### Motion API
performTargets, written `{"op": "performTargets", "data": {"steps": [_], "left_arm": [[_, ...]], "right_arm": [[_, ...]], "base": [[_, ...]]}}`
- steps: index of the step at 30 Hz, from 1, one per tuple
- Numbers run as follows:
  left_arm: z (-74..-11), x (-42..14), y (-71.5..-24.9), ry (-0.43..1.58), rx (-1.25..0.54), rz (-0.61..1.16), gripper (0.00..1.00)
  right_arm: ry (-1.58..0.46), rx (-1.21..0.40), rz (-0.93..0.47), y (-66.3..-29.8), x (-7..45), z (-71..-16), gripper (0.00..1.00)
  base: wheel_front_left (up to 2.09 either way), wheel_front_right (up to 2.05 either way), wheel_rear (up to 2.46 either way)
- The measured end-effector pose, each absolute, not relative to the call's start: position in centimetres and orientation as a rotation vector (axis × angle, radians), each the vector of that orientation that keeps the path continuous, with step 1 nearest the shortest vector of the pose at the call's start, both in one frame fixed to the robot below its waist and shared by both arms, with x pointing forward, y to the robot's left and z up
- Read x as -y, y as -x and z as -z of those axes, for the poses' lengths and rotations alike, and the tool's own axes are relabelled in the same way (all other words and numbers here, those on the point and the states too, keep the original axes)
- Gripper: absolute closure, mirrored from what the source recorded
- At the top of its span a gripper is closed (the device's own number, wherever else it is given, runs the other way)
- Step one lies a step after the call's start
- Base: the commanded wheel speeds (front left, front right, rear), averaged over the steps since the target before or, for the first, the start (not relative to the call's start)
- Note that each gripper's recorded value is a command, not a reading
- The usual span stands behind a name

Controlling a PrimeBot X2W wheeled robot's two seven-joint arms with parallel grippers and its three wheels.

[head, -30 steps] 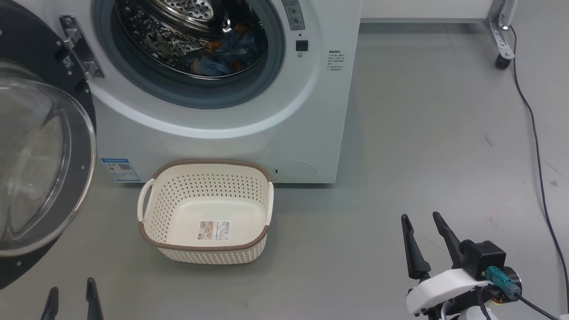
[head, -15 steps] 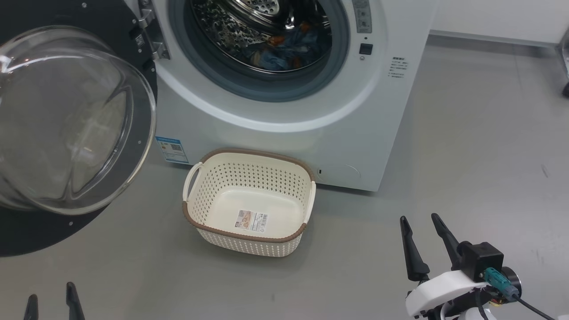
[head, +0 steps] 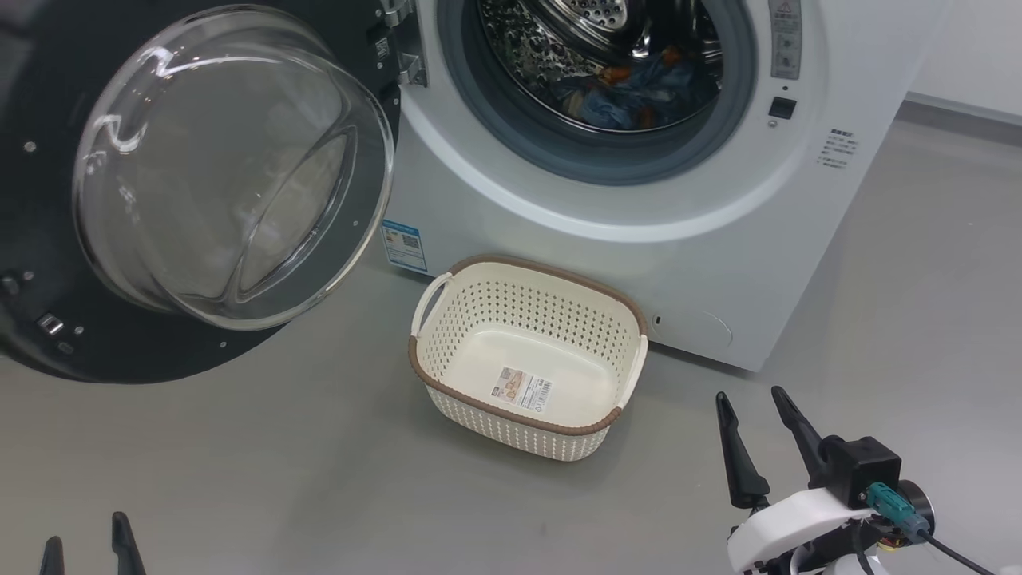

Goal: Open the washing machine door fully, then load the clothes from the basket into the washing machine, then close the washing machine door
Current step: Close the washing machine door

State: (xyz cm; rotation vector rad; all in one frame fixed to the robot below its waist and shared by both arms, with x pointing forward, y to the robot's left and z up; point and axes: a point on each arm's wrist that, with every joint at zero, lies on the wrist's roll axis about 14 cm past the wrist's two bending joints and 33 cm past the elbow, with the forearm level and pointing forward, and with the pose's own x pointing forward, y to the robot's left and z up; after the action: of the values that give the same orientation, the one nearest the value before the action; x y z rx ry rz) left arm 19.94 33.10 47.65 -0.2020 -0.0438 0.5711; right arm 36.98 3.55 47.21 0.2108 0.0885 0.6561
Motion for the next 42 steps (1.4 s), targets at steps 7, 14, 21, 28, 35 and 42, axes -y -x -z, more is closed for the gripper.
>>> {"op": "performTargets", "data": {"steps": [7,14,21,28,35,42], "left_arm": [[-47.9,-35.1,-16.7,0.208,0.064,-0.695,0.0],[-47.7,-35.9,-15.5,0.22,0.067,-0.743,0.0],[-47.7,-35.9,-15.5,0.217,0.064,-0.748,0.0],[-47.7,-35.7,-15.7,0.218,0.061,-0.741,0.0],[-47.6,-35.3,-16.1,0.224,0.058,-0.725,1.0],[-47.5,-35.2,-16.2,0.225,0.055,-0.718,1.0]], "right_arm": [[-0.2,-0.099,-0.761,-36.0,-6.6,-47.1,0.0],[-0.194,-0.119,-0.8,-35.4,-7.6,-46.6,0.0],[-0.193,-0.123,-0.803,-35.5,-7.7,-46.4,0.0],[-0.194,-0.124,-0.804,-35.6,-7.8,-46.4,0.0],[-0.193,-0.128,-0.798,-35.7,-7.6,-46.2,0.0],[-0.193,-0.129,-0.792,-35.8,-7.4,-46.2,0.0]], "base": [[0.0,0.0,0.0],[0.0,0.0,0.0],[0.0,0.0,0.0],[0.0,0.0,0.0],[0.0,0.0,0.0],[0.0,0.0,0.0]]}}
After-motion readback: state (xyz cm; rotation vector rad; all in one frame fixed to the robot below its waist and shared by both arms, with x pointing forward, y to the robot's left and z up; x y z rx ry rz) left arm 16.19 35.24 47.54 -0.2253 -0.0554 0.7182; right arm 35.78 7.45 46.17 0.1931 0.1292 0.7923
